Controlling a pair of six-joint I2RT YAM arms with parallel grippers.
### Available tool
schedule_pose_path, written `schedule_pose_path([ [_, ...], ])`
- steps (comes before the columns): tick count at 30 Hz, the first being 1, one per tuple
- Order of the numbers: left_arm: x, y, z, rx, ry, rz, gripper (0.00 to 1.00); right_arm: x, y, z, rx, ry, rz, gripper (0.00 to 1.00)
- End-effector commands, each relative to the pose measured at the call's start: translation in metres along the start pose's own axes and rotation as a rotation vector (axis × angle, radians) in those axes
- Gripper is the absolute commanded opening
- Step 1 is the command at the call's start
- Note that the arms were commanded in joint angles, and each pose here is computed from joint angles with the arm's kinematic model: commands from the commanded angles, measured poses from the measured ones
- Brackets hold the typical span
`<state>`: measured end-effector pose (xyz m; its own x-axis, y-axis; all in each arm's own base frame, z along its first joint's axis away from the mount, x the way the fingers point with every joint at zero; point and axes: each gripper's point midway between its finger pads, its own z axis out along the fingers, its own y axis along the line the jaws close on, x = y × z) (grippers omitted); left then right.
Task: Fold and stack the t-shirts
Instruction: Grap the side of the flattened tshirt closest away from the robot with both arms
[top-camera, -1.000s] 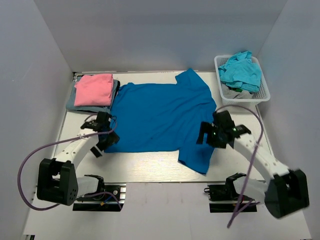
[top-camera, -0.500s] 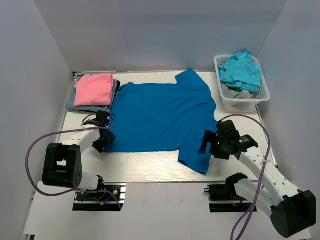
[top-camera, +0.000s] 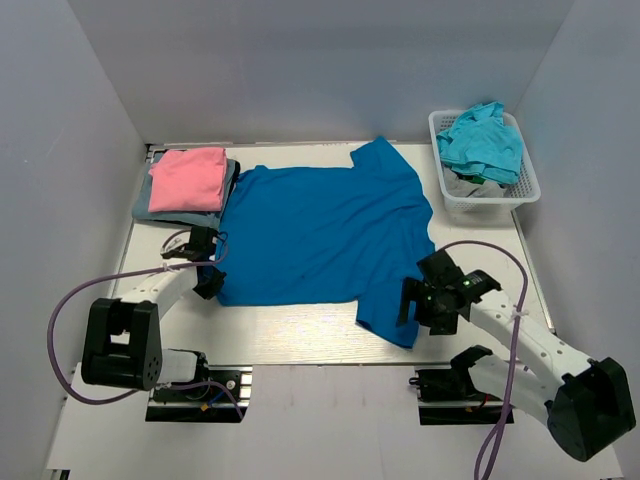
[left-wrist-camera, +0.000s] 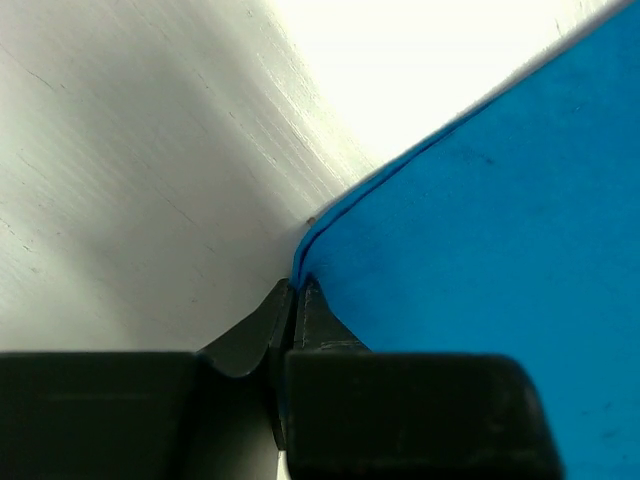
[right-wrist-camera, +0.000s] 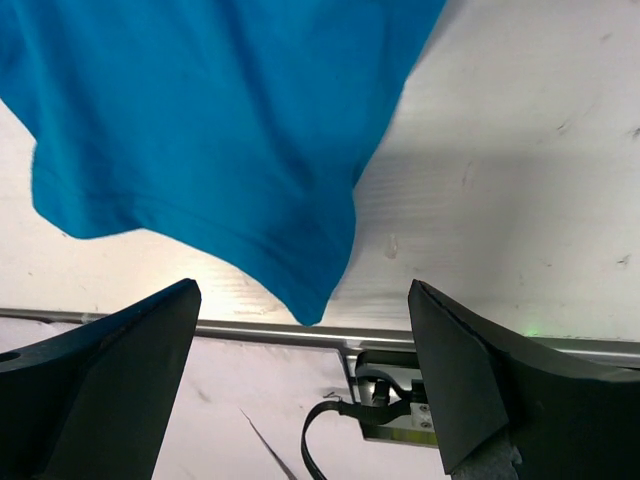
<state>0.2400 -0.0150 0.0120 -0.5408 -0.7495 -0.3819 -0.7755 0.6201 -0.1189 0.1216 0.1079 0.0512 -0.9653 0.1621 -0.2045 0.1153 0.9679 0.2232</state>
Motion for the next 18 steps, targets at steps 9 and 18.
schedule_pose_path([
  [9, 0.022, 0.021, -0.004, -0.054, 0.089, 0.010, 0.00, 0.030, 0.015, 0.030, 0.013, 0.135, -0.030, 0.82],
  [18, 0.030, 0.016, -0.012, -0.016, 0.136, 0.005, 0.00, 0.026, 0.019, 0.030, 0.016, 0.115, 0.026, 0.00],
])
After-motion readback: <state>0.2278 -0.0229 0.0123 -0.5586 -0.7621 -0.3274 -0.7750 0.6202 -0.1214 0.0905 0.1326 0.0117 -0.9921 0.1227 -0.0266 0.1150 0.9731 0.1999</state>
